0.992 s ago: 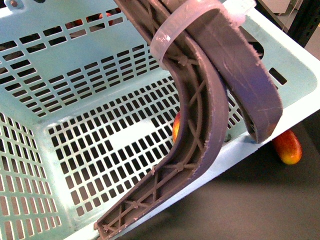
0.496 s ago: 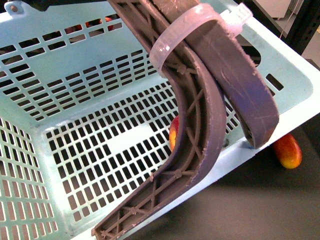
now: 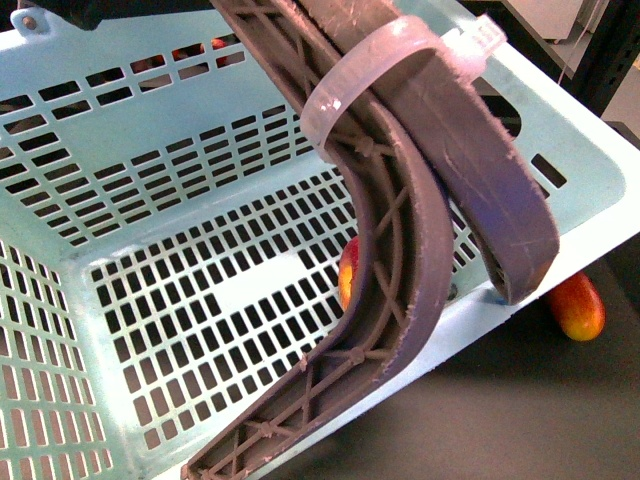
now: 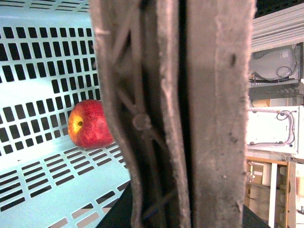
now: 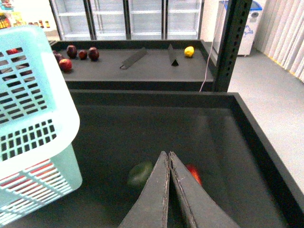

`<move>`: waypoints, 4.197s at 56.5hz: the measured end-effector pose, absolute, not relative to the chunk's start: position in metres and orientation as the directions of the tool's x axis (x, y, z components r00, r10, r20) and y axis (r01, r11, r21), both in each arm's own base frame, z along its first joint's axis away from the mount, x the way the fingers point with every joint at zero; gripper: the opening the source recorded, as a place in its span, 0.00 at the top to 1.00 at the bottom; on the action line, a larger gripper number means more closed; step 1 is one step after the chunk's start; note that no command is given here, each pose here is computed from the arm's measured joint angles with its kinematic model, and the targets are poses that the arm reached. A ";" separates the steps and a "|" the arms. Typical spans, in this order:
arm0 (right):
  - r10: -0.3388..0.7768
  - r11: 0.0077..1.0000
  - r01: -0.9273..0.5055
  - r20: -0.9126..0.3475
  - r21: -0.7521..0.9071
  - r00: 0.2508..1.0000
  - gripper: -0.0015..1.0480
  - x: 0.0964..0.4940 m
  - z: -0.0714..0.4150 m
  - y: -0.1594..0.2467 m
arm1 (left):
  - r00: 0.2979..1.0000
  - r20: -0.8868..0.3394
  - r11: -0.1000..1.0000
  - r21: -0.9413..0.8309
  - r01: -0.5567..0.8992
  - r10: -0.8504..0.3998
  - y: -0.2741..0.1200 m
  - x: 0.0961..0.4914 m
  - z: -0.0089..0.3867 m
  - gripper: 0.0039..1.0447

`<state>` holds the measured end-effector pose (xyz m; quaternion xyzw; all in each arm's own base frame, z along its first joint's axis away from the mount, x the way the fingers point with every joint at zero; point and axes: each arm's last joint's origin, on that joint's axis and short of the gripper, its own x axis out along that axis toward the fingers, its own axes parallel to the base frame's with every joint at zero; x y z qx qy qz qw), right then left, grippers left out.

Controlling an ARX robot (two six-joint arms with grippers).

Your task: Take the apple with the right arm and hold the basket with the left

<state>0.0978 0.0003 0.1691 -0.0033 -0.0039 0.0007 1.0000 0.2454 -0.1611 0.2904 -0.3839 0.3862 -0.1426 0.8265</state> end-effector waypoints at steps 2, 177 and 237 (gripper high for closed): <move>0.002 1.000 -0.001 0.012 -0.007 1.000 0.98 0.097 0.169 0.000 | 0.661 -0.529 0.664 -0.745 -0.061 -0.532 -0.161 0.245 0.290 0.85; 0.001 1.000 -0.001 0.014 -0.004 1.000 0.08 0.097 0.169 0.000 | 0.599 -0.795 0.095 -0.592 -0.800 0.093 -0.009 0.350 0.164 0.48; 0.001 1.000 -0.001 0.014 -0.003 1.000 0.08 0.097 0.169 0.000 | 1.000 -0.010 0.998 -0.057 0.001 -0.001 0.000 0.214 0.188 0.87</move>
